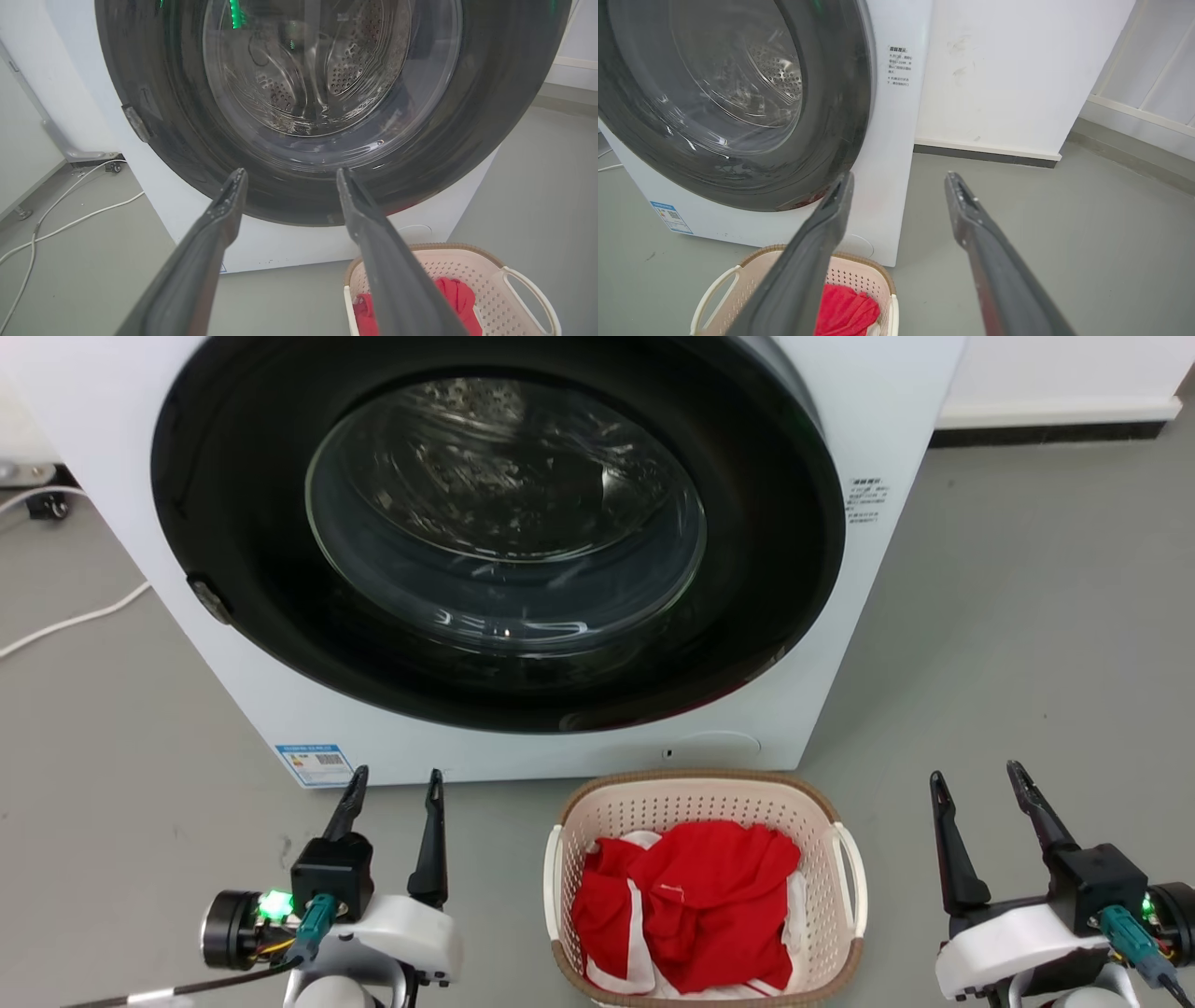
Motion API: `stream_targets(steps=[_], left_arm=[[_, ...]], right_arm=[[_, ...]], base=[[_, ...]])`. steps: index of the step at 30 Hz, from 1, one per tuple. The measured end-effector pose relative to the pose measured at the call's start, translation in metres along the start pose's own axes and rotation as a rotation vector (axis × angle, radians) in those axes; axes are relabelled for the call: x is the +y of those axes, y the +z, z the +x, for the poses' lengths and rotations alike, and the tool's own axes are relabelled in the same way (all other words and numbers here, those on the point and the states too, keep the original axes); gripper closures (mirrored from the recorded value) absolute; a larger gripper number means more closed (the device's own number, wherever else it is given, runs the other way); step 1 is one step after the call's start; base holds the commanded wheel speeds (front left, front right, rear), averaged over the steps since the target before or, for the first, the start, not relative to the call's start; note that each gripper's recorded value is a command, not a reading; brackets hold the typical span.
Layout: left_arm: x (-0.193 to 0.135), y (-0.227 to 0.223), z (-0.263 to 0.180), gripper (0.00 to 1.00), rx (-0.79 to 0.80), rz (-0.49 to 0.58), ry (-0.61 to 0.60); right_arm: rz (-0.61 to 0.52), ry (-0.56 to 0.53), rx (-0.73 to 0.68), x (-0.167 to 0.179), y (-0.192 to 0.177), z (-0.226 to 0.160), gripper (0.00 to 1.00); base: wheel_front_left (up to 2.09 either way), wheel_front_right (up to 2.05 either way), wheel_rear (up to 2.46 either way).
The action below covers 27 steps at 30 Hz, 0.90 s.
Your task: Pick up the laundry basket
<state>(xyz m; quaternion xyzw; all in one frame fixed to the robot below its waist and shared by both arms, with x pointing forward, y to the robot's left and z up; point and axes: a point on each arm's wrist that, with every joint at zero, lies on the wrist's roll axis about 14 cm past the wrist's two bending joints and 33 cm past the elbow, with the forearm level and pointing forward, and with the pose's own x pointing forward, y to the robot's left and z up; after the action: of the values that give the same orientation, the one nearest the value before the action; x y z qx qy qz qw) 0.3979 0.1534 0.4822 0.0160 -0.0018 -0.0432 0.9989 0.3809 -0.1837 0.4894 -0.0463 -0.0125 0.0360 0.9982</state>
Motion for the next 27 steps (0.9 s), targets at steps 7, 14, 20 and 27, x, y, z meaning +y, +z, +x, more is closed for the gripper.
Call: stream_targets(steps=[7, 14, 20, 27], left_arm=[[-0.024, -0.036, 0.018, 0.0, 0.108, -0.017, -0.088], [-0.051, -0.075, 0.043, 0.0, 0.213, -0.033, -0.186], [-0.068, -0.114, 0.06, 0.0, 0.31, -0.05, -0.247], [-0.085, -0.158, 0.079, 0.0, 0.406, -0.05, -0.307]], right_arm=[[-0.017, -0.01, 0.102, -0.006, -0.033, 0.009, 0.0], [-0.043, 0.002, 0.182, -0.007, -0.063, 0.03, 0.0], [-0.071, 0.016, 0.274, -0.008, -0.098, 0.048, 0.0], [-0.067, 0.022, 0.364, -0.009, -0.139, 0.071, 0.0]], base=[[0.0, 0.0, 0.0], [0.0, 0.0, 0.0], [0.0, 0.0, 0.0], [0.0, 0.0, 0.0]])
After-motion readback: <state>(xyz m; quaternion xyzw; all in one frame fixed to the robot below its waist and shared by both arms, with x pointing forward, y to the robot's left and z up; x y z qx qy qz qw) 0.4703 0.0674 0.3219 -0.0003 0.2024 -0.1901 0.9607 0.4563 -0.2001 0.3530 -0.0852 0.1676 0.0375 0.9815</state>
